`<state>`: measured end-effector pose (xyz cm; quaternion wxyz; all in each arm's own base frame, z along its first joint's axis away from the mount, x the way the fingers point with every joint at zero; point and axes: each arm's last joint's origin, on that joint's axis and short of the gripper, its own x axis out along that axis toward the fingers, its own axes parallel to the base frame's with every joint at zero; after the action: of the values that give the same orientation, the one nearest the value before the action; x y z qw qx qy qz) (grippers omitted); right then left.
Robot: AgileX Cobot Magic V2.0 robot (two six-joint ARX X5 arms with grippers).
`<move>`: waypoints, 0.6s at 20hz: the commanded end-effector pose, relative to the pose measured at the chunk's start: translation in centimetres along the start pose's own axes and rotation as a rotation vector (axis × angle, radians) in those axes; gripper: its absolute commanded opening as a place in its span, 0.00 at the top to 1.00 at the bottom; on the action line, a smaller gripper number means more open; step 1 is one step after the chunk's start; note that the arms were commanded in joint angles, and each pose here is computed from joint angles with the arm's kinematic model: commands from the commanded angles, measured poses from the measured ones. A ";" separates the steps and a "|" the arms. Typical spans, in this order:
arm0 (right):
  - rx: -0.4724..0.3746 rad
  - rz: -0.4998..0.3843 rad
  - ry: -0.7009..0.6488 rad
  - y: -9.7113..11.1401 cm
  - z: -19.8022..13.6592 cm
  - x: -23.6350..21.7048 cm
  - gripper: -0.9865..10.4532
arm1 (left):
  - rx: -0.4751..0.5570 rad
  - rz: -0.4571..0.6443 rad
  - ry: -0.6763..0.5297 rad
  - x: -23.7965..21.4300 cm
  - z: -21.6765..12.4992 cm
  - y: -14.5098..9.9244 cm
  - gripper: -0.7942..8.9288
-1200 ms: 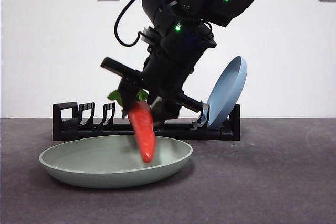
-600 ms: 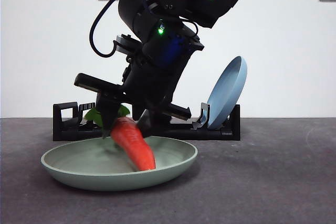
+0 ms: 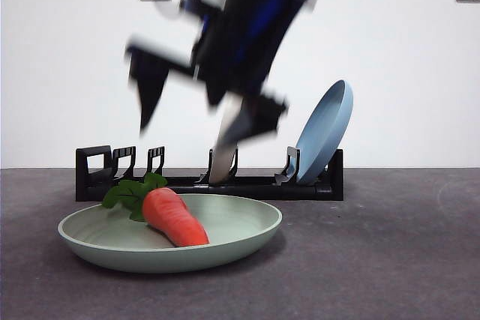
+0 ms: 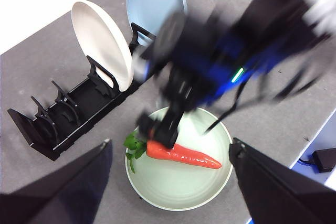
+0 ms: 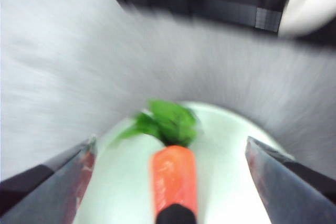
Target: Take the green plate from the plate rack,put the plate on the table,take the carrot from the table,put the carrot in the plate
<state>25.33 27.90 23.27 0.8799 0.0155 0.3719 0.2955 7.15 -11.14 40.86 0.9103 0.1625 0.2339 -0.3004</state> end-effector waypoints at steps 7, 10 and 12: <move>-0.129 0.085 0.175 -0.9 -0.9 -17.7 0.50 | 0.010 -0.011 0.034 0.0 -0.4 0.0 0.53; -0.130 0.072 0.216 -1.8 -2.5 -22.1 0.50 | 0.024 -0.012 0.066 0.0 -0.7 0.0 0.53; -0.129 0.069 0.224 -2.2 -3.3 -24.0 0.50 | 0.032 -0.010 0.084 0.0 -0.9 0.0 0.53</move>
<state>11.35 12.94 35.81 0.8223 -0.0574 0.4489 0.3451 6.89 -10.73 40.19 0.8958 0.1894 0.2659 -0.3015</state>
